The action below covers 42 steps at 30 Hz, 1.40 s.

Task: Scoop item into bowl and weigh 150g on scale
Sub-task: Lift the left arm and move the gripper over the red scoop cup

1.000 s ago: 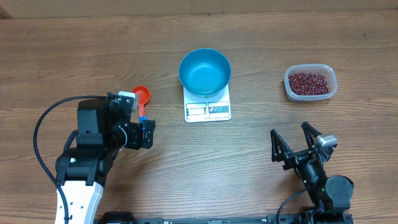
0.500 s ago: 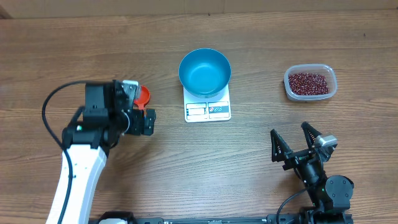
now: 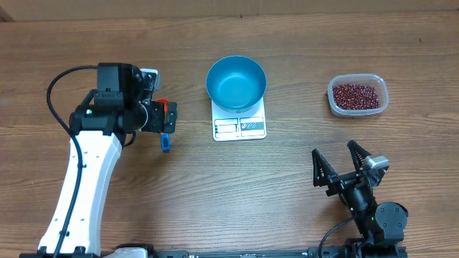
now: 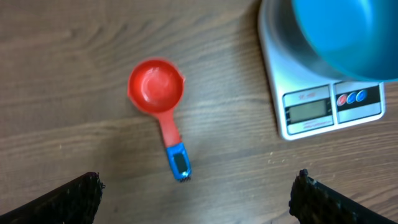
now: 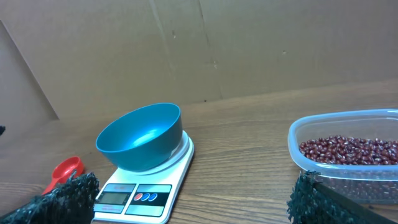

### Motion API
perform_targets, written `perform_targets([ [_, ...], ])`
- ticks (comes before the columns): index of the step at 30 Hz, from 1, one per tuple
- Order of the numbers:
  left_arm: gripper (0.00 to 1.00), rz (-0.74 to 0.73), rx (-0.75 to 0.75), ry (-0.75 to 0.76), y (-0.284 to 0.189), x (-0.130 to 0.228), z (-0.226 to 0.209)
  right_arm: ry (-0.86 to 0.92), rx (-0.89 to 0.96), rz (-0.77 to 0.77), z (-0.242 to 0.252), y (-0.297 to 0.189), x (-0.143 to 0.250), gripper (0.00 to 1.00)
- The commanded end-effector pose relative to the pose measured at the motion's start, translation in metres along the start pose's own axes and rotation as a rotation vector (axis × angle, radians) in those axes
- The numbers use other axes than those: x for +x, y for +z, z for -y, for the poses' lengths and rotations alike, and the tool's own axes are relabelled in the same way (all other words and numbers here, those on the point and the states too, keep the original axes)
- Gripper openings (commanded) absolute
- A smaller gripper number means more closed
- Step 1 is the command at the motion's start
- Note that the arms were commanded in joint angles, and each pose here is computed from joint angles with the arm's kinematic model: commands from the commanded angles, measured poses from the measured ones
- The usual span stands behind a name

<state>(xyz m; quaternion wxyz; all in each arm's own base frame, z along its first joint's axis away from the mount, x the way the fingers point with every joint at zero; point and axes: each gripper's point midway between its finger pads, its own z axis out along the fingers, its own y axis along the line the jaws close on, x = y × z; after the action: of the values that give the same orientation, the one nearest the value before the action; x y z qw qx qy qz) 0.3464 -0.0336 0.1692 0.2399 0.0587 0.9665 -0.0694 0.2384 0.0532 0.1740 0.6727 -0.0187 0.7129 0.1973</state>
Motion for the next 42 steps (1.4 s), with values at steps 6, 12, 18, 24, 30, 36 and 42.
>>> perform_targets([
  [6,1.00,-0.073,0.000,-0.076,0.007,0.009,-0.024,0.007,0.006,-0.002,0.002,0.000,0.002,1.00],
  [12,1.00,-0.137,-0.052,-0.104,0.011,0.024,-0.043,0.007,0.006,-0.002,0.002,0.000,0.002,1.00],
  [18,1.00,-0.133,-0.066,-0.107,0.012,0.023,-0.048,0.007,0.005,-0.001,0.002,0.000,0.002,1.00],
  [24,0.99,-0.115,-0.069,-0.101,0.013,0.018,-0.049,0.007,0.005,-0.001,0.002,0.000,0.002,1.00],
  [30,1.00,-0.108,-0.067,-0.095,0.013,0.016,-0.051,0.007,0.005,-0.001,0.002,0.000,0.002,1.00],
  [36,1.00,-0.163,-0.056,-0.108,0.022,0.016,-0.053,0.007,0.005,-0.001,0.002,0.000,0.002,1.00],
  [42,1.00,-0.237,-0.025,-0.119,0.044,0.011,-0.055,0.007,0.005,-0.001,0.002,0.000,0.002,1.00],
])
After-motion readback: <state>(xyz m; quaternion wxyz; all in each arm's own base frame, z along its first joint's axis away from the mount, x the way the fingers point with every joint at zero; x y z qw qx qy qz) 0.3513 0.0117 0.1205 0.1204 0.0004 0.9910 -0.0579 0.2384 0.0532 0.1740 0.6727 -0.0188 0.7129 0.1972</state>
